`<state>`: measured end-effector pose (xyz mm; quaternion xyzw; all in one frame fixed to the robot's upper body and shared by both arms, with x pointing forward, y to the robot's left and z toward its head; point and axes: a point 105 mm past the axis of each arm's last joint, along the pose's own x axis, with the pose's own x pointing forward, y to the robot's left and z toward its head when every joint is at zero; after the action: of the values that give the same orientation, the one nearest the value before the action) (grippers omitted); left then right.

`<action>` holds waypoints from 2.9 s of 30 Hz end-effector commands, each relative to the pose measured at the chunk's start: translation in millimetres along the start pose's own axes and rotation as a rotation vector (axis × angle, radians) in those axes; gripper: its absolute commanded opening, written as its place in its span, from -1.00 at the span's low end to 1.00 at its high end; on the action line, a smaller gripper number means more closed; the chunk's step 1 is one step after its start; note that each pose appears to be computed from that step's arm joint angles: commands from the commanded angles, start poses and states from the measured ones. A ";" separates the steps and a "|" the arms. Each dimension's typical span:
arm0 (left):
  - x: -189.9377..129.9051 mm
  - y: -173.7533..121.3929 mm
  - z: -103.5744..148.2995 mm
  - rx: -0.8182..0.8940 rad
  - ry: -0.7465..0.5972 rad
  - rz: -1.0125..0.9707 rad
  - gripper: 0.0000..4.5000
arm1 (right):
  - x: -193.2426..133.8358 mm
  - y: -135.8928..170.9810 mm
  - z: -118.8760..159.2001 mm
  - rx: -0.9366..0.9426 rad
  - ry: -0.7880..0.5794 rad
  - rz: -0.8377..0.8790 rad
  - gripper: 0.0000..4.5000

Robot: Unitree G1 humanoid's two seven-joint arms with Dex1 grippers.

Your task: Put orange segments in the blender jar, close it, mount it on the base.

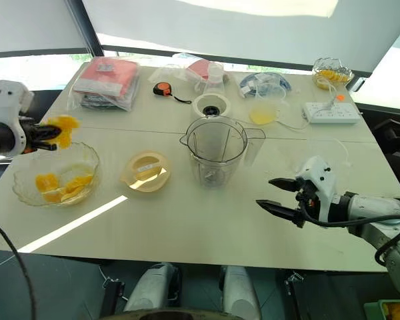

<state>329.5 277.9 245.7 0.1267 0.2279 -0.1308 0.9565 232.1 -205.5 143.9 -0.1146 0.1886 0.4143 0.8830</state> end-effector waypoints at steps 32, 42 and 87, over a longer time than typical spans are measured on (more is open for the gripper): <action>76.3 -253.0 108.0 0.559 -0.310 -1.106 0.18 | -25.6 -0.6 34.7 0.035 -0.299 -0.339 0.48; 44.6 -216.1 161.1 0.284 -0.731 -0.980 0.85 | -27.3 -30.5 13.1 0.083 -0.308 -0.526 0.48; 7.9 -175.1 44.3 0.185 -0.551 -0.779 0.85 | -40.9 -181.8 -101.6 0.056 -0.042 -1.214 0.48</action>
<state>306.4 100.3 240.0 0.0677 0.0017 -0.5219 0.8503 321.6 -378.2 61.9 -0.1580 0.1089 -0.1552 0.9691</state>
